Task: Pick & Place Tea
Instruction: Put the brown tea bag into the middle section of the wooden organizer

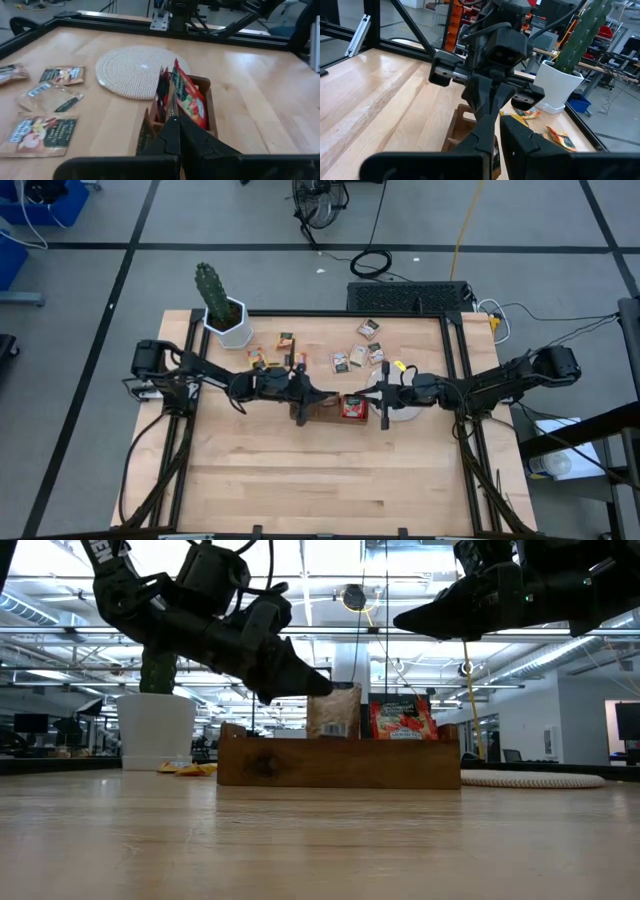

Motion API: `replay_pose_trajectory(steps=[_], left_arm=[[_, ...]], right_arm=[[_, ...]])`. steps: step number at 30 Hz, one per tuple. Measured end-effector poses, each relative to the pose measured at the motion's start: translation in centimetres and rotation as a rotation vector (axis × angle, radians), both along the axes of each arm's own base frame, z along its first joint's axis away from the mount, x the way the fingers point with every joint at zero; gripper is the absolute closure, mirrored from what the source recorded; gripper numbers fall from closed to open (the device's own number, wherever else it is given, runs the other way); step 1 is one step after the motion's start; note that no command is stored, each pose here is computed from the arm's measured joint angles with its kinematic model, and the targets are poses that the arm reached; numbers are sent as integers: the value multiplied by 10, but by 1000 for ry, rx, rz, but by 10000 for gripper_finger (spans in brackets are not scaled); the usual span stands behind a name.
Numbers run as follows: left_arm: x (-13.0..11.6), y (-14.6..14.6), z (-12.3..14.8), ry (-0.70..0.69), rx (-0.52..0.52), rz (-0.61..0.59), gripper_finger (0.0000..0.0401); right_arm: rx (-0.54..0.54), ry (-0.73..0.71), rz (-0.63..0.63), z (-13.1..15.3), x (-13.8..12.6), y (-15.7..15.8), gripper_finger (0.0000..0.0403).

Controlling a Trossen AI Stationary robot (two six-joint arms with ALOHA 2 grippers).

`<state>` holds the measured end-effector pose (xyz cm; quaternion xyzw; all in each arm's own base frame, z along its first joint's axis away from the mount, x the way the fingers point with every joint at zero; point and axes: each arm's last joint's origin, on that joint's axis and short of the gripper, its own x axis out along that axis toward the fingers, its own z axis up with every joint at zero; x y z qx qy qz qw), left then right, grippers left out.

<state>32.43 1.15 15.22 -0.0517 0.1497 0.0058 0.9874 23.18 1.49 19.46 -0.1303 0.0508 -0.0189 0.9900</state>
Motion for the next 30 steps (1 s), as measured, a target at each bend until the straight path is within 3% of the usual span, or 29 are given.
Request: replay_pose_trajectory(steps=[10, 22, 30], left_arm=[[11, 0, -21, 59, -21, 9, 401], [11, 4, -22, 67, 111, 86, 380], [11, 3, -22, 69, 141, 74, 392]], right_arm=[[0, 6, 0, -1, 0, 0, 387], [-2, 20, 0, -2, 0, 0, 390], [-2, 21, 0, -2, 0, 0, 394]])
